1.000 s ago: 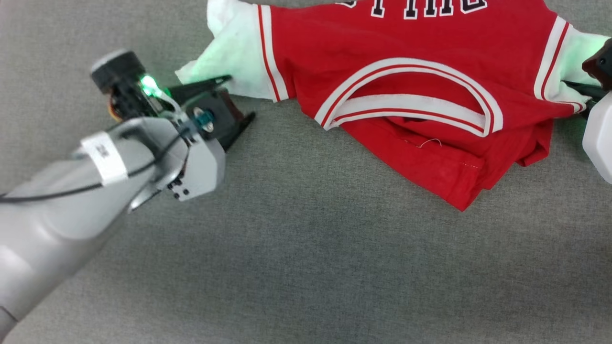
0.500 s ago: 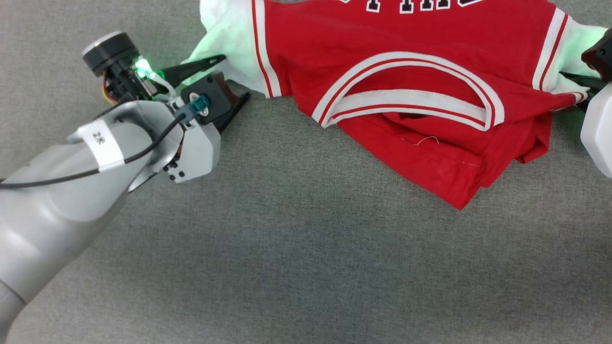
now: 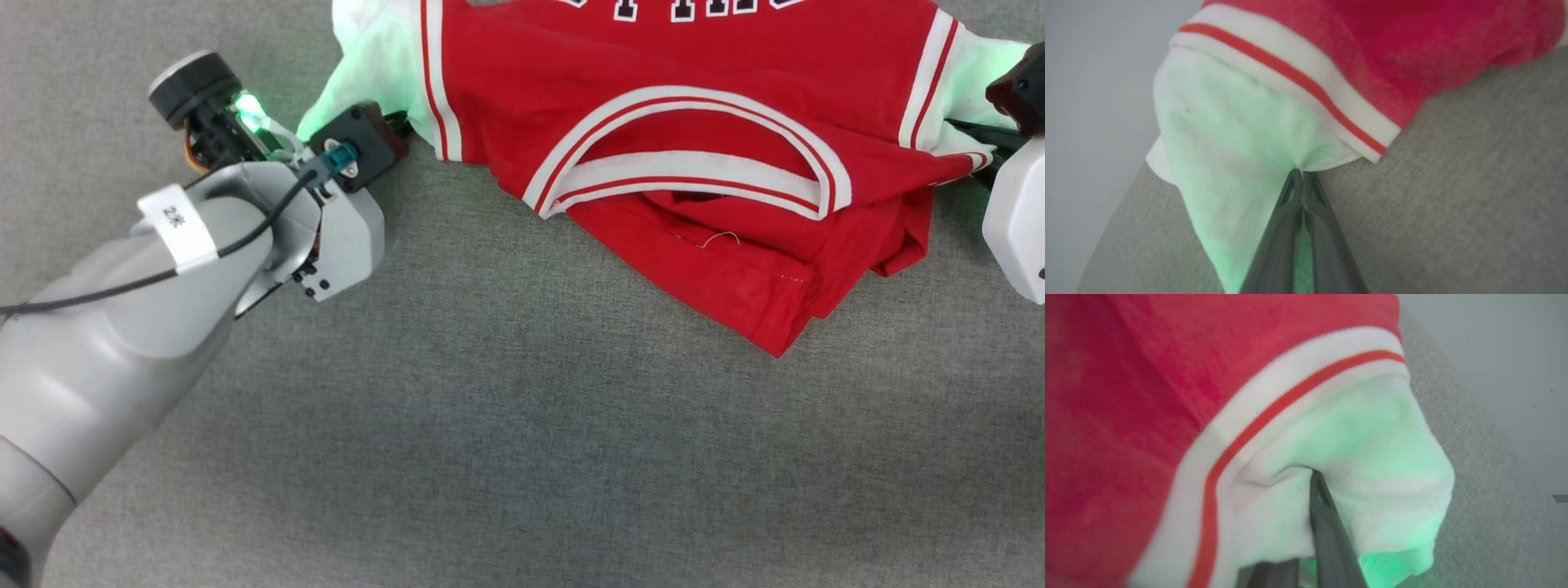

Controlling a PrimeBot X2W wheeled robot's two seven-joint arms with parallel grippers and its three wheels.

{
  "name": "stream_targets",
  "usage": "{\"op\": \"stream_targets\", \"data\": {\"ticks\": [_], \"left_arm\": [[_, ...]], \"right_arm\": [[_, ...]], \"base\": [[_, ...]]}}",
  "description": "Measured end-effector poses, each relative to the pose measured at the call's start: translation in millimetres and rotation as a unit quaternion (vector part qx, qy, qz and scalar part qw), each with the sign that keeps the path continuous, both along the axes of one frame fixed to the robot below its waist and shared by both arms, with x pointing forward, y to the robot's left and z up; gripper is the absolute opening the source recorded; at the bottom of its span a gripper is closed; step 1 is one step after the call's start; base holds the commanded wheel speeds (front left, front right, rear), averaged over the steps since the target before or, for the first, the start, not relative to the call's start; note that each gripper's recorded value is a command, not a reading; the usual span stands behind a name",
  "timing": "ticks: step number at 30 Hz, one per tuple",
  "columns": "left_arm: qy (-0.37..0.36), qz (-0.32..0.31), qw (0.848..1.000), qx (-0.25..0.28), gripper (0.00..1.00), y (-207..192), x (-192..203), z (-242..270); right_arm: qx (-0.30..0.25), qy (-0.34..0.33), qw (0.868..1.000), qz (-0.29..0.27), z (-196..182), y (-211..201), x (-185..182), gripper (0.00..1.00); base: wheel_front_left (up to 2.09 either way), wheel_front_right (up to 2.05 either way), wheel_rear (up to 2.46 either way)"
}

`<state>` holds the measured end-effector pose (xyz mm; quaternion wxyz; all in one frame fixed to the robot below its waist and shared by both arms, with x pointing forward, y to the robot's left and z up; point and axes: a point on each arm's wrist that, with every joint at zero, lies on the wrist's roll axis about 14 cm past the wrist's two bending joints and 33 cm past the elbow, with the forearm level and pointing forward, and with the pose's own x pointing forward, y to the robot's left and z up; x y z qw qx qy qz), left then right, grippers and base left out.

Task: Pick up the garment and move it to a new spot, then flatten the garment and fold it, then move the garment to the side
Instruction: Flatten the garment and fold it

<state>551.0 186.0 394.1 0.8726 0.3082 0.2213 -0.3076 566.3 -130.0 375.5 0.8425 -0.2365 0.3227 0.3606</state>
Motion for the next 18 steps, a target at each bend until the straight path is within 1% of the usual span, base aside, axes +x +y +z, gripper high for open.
{"op": "stream_targets", "data": {"ticks": [5, 11, 13, 18], "left_arm": [[-0.012, 0.029, 0.999, -0.034, 0.00, 7, 6, 12], [-0.046, 0.068, 0.989, -0.122, 0.00, 9, 12, 46], [-0.057, 0.080, 0.984, -0.146, 0.00, 11, 12, 60], [-0.081, 0.092, 0.968, -0.220, 0.00, 5, 9, 100]], "right_arm": [[0.012, -0.006, 1.000, -0.006, 5, 0, 0, 0.00], [0.064, -0.021, 0.997, -0.032, 24, 0, -6, 0.00], [0.075, -0.033, 0.996, -0.040, 36, -5, -7, 0.00], [0.112, -0.080, 0.989, -0.060, 85, -17, -4, 0.00]], "base": [[0.00, 0.00, 0.00], [0.00, 0.00, 0.00], [0.00, 0.00, 0.00], [0.00, 0.00, 0.00]]}}
